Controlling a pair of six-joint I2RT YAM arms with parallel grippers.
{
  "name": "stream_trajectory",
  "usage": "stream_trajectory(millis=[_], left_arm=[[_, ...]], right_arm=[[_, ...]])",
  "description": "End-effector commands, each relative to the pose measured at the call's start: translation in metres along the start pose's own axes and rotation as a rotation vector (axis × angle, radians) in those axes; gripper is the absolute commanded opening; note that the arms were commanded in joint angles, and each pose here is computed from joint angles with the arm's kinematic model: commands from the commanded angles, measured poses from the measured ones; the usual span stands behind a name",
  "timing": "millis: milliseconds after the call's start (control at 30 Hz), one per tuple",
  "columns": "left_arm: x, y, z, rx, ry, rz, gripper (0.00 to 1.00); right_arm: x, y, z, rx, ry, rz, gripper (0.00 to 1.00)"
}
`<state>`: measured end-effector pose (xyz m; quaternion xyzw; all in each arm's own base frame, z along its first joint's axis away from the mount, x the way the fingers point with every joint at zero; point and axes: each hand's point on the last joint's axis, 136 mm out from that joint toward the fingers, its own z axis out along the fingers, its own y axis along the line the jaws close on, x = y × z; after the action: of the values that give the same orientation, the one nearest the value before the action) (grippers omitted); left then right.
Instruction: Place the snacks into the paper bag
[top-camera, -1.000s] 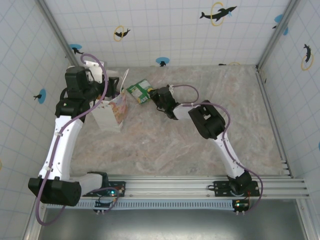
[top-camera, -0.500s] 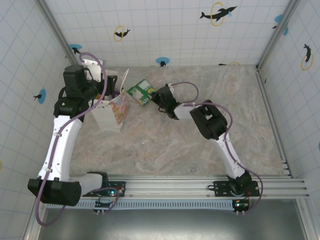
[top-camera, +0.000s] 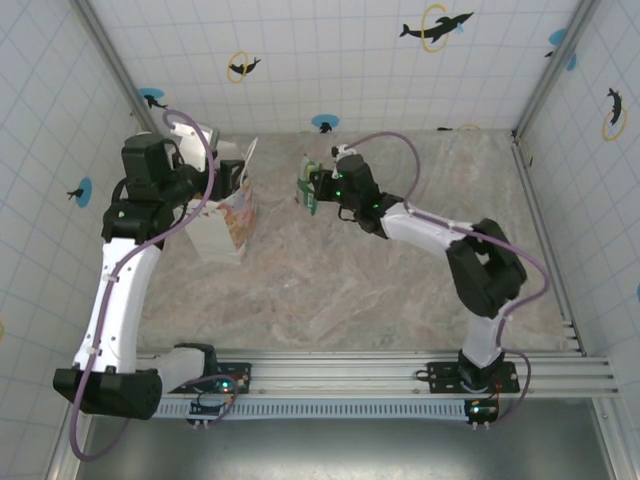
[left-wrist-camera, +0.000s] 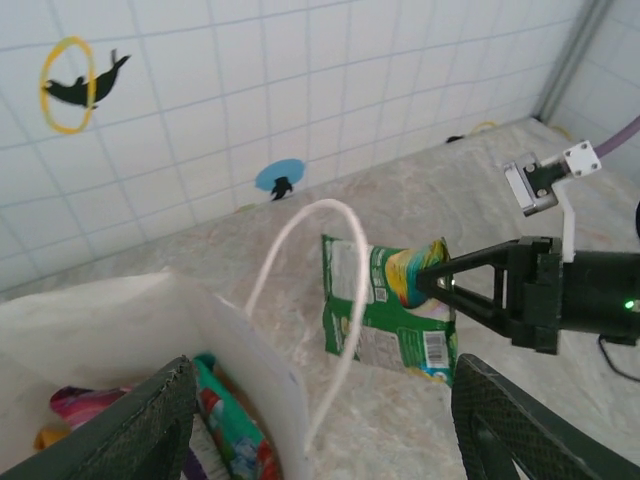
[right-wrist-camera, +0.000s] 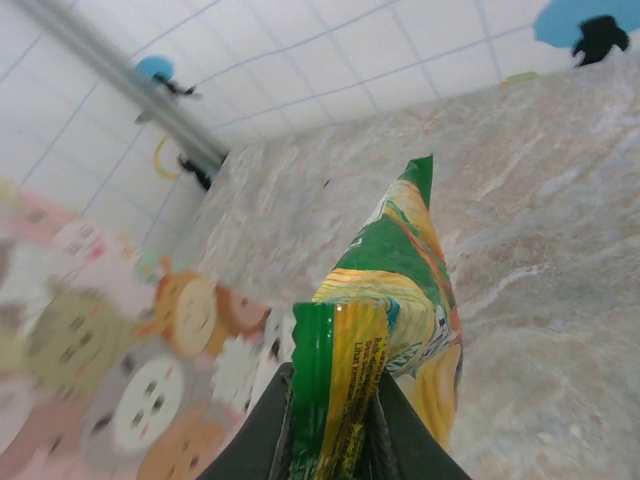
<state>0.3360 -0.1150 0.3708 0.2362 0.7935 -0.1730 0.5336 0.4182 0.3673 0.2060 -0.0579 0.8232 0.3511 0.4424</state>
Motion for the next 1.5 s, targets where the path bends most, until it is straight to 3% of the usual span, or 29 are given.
stream_trajectory(millis=[0, 267, 467, 600, 833, 1233, 1467], left_arm=[[0.002, -0.03, -0.007, 0.139, -0.024, 0.064, 0.69], [0.018, -0.068, -0.01, 0.34, -0.032, 0.155, 0.72], [0.043, -0.101, -0.01, 0.481, 0.017, 0.251, 0.74], [0.071, -0.123, -0.002, 0.557, 0.118, 0.301, 0.74], [0.106, -0.163, 0.006, 0.683, 0.219, 0.389, 0.75], [0.138, -0.18, 0.027, 0.705, 0.341, 0.43, 0.74], [0.145, -0.192, 0.026, 0.757, 0.36, 0.439, 0.61]], right_arm=[[0.016, 0.021, -0.035, -0.117, 0.116, -0.205, 0.0], [0.053, 0.042, -0.112, -0.29, 0.318, -0.517, 0.0], [0.061, 0.06, -0.158, -0.442, 0.292, -0.673, 0.0], [0.065, 0.072, -0.179, -0.517, 0.273, -0.725, 0.0], [0.065, 0.085, -0.202, -0.58, 0.24, -0.789, 0.0], [0.064, 0.108, -0.219, -0.703, 0.19, -0.814, 0.0], [0.063, 0.111, -0.22, -0.723, 0.177, -0.818, 0.0]])
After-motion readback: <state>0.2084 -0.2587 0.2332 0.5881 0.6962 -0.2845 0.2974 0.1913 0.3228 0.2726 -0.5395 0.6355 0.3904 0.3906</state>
